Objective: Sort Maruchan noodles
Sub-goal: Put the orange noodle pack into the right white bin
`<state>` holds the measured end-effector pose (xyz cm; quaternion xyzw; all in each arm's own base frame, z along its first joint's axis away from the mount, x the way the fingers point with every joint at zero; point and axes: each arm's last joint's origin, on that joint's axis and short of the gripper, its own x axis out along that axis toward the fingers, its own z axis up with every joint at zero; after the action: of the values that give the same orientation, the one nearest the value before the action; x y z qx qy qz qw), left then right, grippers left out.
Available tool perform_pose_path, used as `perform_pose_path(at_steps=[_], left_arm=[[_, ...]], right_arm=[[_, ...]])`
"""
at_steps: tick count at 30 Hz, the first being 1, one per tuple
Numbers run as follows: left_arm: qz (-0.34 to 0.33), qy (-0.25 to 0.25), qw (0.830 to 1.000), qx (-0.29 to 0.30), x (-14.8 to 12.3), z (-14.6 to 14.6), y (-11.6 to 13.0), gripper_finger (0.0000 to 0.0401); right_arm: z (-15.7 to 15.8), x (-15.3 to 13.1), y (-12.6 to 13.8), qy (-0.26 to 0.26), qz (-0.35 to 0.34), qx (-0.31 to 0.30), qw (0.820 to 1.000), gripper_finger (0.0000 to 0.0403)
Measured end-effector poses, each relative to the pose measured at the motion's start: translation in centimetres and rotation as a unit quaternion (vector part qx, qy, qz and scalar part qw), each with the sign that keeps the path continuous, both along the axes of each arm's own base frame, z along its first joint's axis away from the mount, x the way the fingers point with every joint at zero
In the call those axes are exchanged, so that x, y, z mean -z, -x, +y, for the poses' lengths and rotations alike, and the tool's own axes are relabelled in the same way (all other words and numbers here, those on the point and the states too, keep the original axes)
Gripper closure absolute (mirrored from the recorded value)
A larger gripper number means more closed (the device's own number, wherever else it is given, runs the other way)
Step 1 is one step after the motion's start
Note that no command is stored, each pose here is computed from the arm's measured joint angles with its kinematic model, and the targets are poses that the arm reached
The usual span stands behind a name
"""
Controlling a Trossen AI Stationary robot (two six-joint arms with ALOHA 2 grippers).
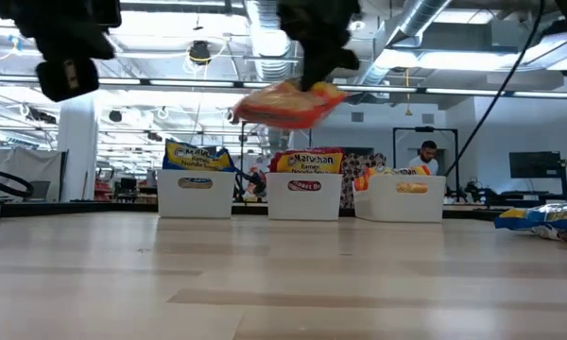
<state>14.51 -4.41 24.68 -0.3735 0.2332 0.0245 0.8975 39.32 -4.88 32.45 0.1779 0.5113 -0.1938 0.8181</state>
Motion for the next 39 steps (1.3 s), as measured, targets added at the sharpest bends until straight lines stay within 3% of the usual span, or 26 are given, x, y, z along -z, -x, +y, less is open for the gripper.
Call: perform_pose_path(at_steps=[10,17,21,27,39], left_arm=[[-0.056,-0.016,0.995,-0.078,-1.2,2.1,0.7,0.0401],[-0.097,-0.027,0.985,-0.138,-2.2,3.4,1.3,0.0401],[-0.106,-0.044,0.978,-0.174,-2.4,4.1,1.7,0.0401],[-0.110,-0.058,0.968,-0.217,-2.5,5.0,2.0,0.0401],[-0.097,-0.072,0.958,-0.262,-2.3,6.2,2.2,0.0401]], right_arm=[[-7.1,-5.0,7.3,0.137,0.062,0.038,0.988,0.0397],[-11.8,-6.3,11.6,0.181,0.112,0.037,0.976,0.0397],[-13.9,-5.2,13.5,0.176,0.154,0.034,0.972,0.0397],[-14.6,-2.1,15.3,0.156,0.194,0.008,0.968,0.0397],[-13.4,3.6,16.6,0.205,0.165,-0.096,0.960,0.0397]])
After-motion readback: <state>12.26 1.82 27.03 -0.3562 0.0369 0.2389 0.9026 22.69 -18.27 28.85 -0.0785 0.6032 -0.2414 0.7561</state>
